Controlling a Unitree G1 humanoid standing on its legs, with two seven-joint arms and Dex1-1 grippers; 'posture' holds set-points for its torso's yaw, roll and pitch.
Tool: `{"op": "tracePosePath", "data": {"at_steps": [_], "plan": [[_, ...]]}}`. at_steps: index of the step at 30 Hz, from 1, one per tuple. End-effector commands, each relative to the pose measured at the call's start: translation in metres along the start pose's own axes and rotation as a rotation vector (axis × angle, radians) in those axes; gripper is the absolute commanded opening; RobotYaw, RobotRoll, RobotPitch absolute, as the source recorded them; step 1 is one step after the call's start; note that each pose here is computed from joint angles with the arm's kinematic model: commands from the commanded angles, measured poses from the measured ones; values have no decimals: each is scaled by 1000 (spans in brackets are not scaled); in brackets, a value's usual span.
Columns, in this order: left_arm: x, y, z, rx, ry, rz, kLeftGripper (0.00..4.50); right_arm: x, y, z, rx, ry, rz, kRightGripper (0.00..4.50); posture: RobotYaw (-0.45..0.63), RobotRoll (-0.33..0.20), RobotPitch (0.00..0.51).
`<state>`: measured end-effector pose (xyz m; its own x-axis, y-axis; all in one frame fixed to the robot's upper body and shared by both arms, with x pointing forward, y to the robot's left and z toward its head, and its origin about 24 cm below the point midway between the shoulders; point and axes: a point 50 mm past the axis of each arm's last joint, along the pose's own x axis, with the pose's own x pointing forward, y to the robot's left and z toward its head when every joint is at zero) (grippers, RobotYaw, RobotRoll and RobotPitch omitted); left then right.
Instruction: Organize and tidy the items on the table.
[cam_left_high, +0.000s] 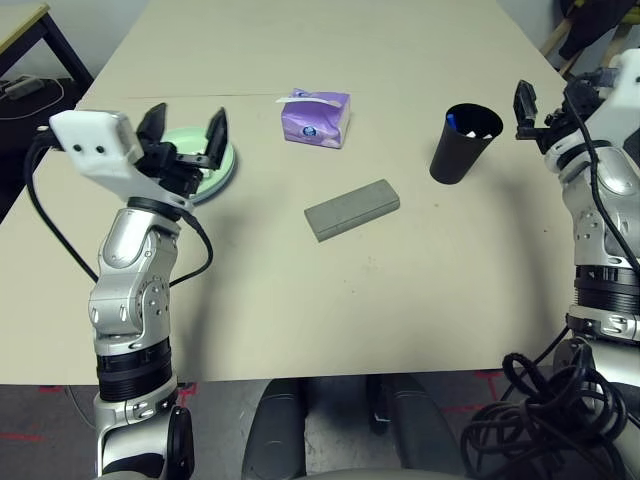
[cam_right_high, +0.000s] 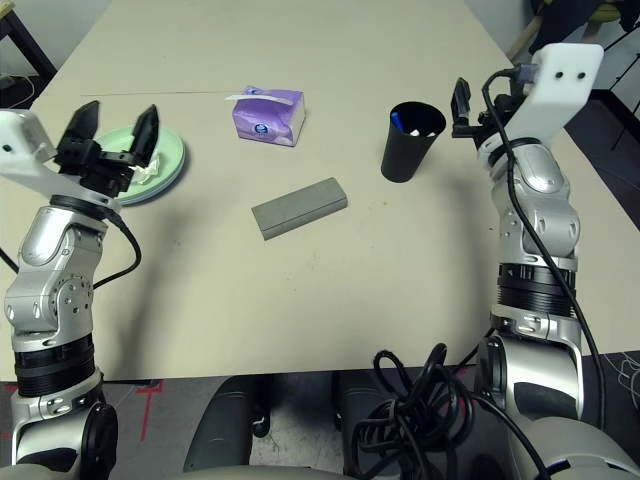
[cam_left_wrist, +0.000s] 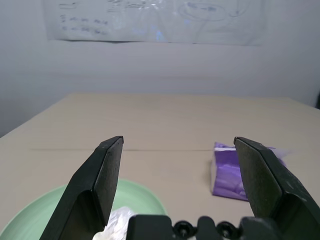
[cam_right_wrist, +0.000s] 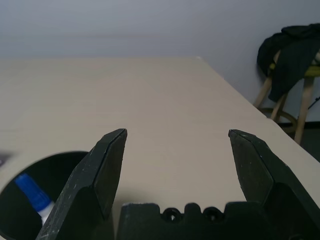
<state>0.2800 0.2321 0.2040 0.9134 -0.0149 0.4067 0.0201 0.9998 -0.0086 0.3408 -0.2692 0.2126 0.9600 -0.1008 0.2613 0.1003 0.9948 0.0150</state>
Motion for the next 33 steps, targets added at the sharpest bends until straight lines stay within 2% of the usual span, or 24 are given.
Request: {"op": "tracePosePath", "data": {"at_steps": [1,11,17,33], "plan": [[-13,3,-8,20,37,35,4500,-11,-12,-15,18,29,7,4458,47,0,158],[-45,8,-32,42,135,73,4500,-35,-24,-52,44,91,1,4458,69,0,155],[-57,13,-38,51,175,93,4500,-43,-23,-69,97,146,20,4458,85,0,148],[-63,17,-39,123,173,87,4500,-50,-27,-100,-187,92,56,4458,124,0,102]]}}
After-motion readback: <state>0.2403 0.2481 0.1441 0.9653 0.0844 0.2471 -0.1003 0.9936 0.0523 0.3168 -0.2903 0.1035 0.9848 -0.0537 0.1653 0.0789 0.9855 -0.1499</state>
